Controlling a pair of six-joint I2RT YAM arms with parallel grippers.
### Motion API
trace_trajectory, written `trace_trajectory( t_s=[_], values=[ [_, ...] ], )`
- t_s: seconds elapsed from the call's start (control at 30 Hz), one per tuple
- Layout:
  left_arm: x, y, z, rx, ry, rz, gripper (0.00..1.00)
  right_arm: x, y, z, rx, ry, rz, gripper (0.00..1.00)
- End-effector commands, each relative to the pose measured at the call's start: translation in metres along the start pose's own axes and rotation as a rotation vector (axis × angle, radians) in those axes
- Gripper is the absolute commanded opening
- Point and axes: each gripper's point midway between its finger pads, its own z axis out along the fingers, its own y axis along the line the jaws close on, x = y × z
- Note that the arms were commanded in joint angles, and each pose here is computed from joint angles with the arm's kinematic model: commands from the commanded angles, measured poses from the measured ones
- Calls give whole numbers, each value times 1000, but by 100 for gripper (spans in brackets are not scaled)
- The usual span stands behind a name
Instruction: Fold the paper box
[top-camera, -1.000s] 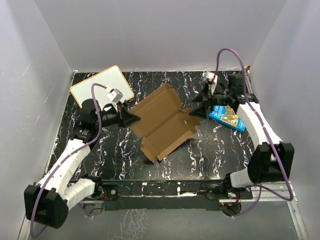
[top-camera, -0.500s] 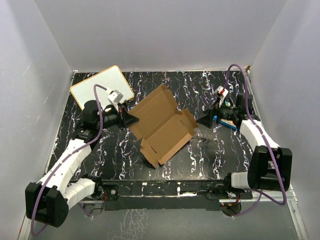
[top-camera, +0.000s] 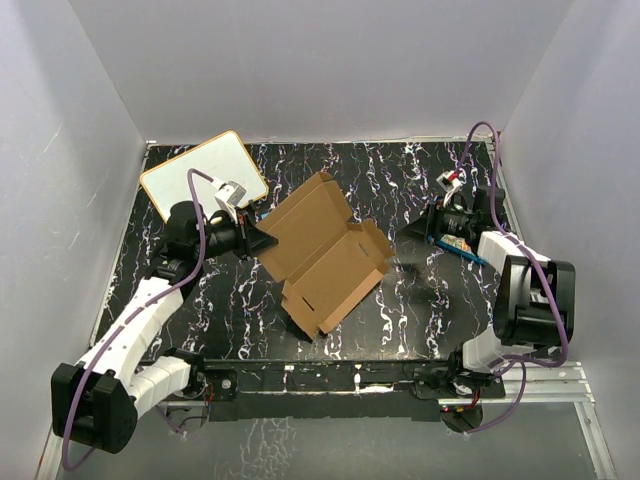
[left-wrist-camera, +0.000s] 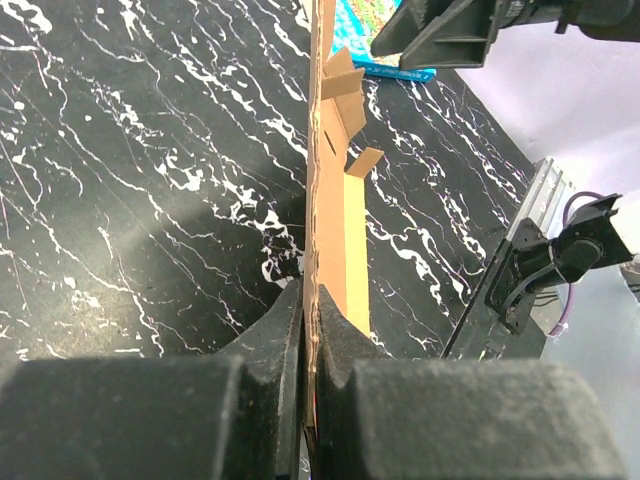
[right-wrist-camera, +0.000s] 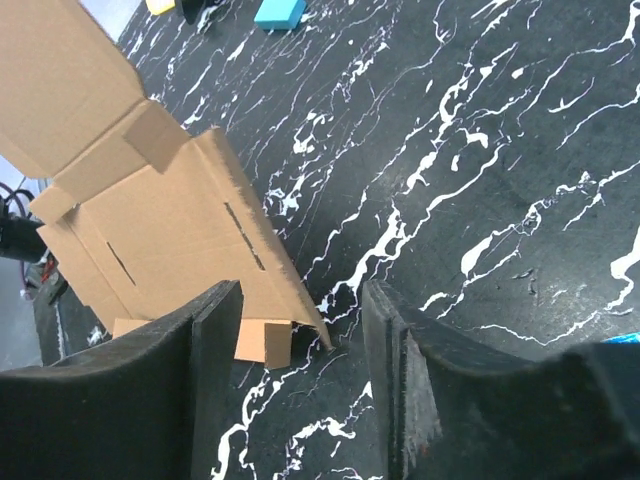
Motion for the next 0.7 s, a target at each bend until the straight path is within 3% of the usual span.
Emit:
trace_trajectory(
  t_s=[0.0, 0.07, 0.17, 0.33, 0.43, 0.67],
  values=[
    [-16, -16, -6, 67, -58, 113, 0, -28, 4, 7, -62, -32, -53, 49],
    [-21, -20, -7, 76, -72, 133, 0, -29, 5, 13, -71, -3, -62, 41],
    [-25, -21, -7, 76, -67, 152, 0, -33, 15, 18, -139, 16, -79, 41],
    [-31, -22, -8, 71, -51, 174, 0, -33, 41, 14, -280, 10, -147, 65],
    [-37, -26, -10, 83, -56, 191, 0, -33, 40, 21, -270, 31, -210, 74],
    [-50, -32, -10, 101, -44, 230, 0, -20, 18, 48, -181, 186, -269, 73]
  ],
)
